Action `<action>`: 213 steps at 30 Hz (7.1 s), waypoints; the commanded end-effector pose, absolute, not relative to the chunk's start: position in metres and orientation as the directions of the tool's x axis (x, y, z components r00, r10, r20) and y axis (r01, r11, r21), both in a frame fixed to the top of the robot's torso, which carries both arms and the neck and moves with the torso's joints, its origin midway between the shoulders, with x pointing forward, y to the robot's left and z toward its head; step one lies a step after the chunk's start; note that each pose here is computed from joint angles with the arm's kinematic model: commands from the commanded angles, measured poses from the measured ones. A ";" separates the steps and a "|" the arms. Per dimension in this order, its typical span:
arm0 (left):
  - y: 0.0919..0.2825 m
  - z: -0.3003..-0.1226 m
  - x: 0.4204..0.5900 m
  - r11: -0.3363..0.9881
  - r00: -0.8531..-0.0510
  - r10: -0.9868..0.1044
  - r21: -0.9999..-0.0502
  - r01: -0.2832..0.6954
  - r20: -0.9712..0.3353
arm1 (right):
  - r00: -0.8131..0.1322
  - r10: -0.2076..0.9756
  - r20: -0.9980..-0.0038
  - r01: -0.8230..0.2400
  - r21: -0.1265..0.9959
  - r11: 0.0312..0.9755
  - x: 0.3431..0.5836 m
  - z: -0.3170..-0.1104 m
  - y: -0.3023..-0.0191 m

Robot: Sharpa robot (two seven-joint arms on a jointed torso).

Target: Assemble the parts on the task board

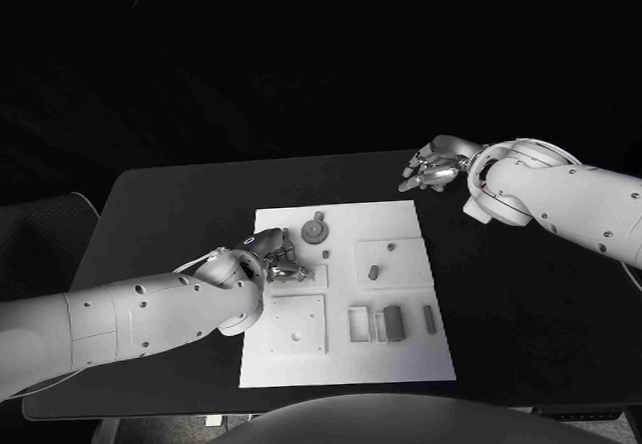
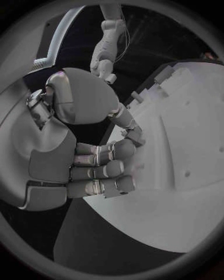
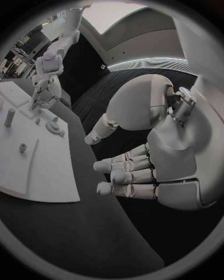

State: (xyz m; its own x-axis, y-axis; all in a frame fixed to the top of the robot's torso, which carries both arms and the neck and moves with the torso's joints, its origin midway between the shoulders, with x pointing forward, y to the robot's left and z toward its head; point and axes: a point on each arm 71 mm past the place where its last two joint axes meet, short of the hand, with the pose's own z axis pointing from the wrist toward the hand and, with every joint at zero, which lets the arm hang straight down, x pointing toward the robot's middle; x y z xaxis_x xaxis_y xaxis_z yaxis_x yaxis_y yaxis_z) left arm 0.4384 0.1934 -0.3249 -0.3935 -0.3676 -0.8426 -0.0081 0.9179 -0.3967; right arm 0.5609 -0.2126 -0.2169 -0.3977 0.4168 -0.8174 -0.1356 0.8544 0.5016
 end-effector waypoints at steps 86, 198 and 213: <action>0.200 -0.332 0.434 0.887 -0.453 -0.432 -0.458 -0.057 -0.780 | -0.415 0.406 -0.815 -0.140 0.498 0.856 0.560 -0.218 -0.212; 0.199 -0.332 0.428 0.878 -0.483 -0.453 -0.469 -0.096 -0.749 | -0.417 0.405 -0.814 -0.138 0.497 0.857 0.560 -0.219 -0.212; 0.199 -0.331 0.428 0.872 -0.475 -0.463 -0.479 -0.095 -0.749 | -0.416 0.405 -0.814 -0.136 0.497 0.857 0.560 -0.219 -0.212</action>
State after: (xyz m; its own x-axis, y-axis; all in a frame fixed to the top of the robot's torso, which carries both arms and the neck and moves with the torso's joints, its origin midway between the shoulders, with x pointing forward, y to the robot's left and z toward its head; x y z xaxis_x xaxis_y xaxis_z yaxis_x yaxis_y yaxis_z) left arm 0.4284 0.2017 -0.3313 -0.4696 -0.4573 -0.7552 -0.1044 0.8782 -0.4668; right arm 0.5604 -0.2133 -0.2180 -0.4057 0.4133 -0.8153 -0.1314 0.8563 0.4995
